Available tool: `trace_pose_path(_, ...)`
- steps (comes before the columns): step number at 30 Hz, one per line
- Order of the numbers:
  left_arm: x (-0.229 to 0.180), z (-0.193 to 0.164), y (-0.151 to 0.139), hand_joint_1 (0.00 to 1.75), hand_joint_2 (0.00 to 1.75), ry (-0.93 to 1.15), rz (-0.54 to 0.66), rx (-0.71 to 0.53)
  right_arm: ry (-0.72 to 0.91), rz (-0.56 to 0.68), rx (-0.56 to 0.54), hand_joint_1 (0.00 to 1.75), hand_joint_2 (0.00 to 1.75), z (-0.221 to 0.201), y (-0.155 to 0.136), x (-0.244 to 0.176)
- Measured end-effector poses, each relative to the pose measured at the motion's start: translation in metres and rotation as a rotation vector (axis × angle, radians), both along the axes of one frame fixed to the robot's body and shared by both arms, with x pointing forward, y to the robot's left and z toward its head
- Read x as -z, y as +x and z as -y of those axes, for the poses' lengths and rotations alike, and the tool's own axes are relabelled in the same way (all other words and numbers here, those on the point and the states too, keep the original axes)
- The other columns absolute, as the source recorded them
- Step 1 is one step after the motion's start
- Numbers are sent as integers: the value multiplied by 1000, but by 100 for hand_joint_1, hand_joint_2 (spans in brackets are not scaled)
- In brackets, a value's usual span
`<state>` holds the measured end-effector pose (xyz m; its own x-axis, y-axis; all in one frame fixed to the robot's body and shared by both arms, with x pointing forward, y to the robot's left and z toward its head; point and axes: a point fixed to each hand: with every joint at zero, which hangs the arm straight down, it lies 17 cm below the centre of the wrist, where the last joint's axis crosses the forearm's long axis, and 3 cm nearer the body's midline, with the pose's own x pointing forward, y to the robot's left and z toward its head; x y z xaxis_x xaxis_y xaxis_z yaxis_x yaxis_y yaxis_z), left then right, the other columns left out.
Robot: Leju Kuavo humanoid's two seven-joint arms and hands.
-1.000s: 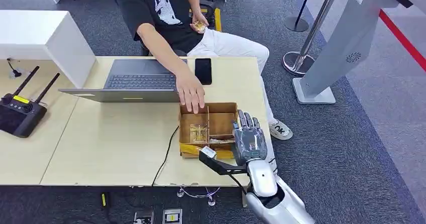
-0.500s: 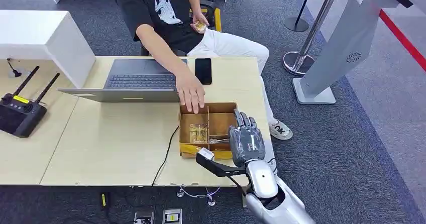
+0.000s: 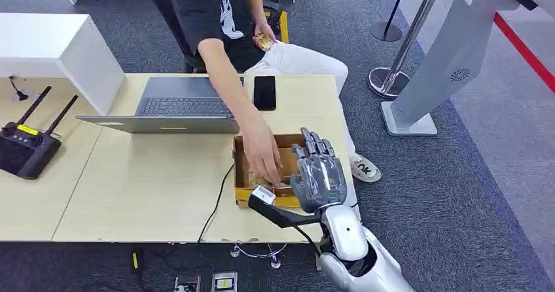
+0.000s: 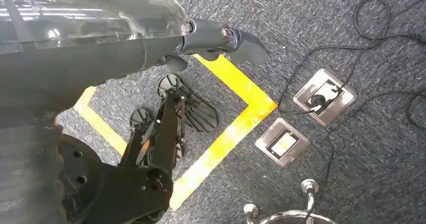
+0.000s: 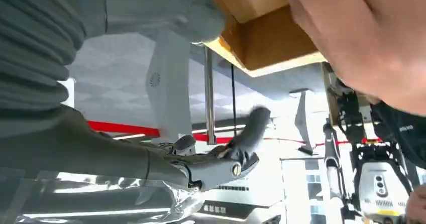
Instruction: Pass the card to the sensor for recognition and then transmit it.
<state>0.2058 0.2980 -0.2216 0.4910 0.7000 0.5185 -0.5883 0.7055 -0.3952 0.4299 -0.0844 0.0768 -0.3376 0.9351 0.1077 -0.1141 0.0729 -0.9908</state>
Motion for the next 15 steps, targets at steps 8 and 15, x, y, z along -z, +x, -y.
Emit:
trace_pose_path(8, 0, 0, 0, 0, 175, 0, 0, -1, -22, 8, 27, 0, 175, 7, -3, 1)
trace_pose_path(15, 0, -1, 0, 0, 175, 2, 1, -1, -36, 3, 56, 0, 175, 18, -4, 6)
